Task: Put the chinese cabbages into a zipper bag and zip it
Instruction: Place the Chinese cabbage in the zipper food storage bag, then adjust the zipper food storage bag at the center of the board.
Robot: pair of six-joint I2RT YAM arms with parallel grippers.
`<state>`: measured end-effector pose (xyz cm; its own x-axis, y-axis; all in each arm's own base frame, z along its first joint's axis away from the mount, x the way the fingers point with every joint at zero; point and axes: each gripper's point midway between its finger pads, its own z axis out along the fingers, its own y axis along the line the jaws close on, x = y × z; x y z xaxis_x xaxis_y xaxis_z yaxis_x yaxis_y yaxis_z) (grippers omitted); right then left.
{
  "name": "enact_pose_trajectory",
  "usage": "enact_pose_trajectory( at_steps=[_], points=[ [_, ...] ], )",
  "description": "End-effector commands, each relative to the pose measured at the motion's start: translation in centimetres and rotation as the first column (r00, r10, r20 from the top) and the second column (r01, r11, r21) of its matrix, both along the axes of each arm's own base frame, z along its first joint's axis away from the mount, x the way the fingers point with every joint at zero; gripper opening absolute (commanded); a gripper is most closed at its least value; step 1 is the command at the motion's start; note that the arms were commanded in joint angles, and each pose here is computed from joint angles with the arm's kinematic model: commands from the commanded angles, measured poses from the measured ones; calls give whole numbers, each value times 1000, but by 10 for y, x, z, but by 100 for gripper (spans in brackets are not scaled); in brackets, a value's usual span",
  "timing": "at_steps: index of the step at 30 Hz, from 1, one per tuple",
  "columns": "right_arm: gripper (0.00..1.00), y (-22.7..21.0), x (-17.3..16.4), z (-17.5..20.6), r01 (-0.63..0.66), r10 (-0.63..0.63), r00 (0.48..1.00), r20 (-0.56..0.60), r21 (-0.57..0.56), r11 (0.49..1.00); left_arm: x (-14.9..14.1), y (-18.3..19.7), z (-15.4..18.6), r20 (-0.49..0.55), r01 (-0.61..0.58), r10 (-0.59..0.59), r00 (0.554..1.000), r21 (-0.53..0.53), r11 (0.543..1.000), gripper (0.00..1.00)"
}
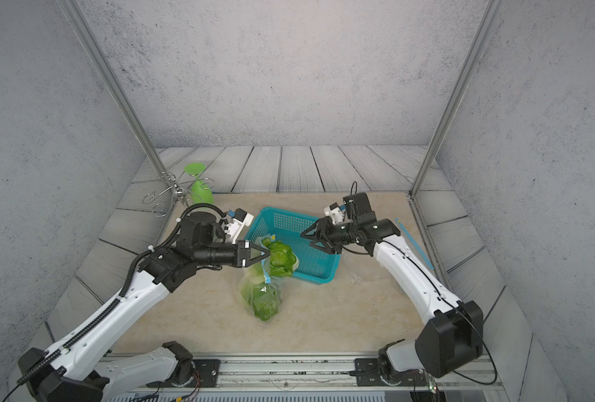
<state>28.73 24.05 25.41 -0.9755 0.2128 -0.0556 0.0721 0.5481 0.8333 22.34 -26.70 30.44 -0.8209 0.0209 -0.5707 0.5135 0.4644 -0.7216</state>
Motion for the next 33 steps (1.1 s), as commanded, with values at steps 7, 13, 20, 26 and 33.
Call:
enact_pose_trajectory(
  at_steps=[7, 13, 20, 26, 33],
  points=[
    [39, 14, 5, -68, -75, 69, 997, -33, -221, 972, -4, -8, 16, 15, 35, -35, 999, -59, 998, 0],
    [40, 82, -24, -33, -272, 274, 961, 25, -71, 960, -8, -12, 15, 8, 56, -56, 998, -61, 997, 0],
    [45, 103, -38, -43, -309, 309, 951, -9, -22, 951, -6, -13, 8, 3, 62, -62, 998, -36, 997, 0],
    [48, 117, -48, -65, -344, 346, 935, -74, 42, 938, -4, -12, 4, 2, 53, -53, 999, -28, 998, 0],
    [54, 119, -60, -118, -376, 378, 902, -210, 48, 925, -4, -12, 12, 18, 52, -51, 999, -44, 998, 0]
  ],
)
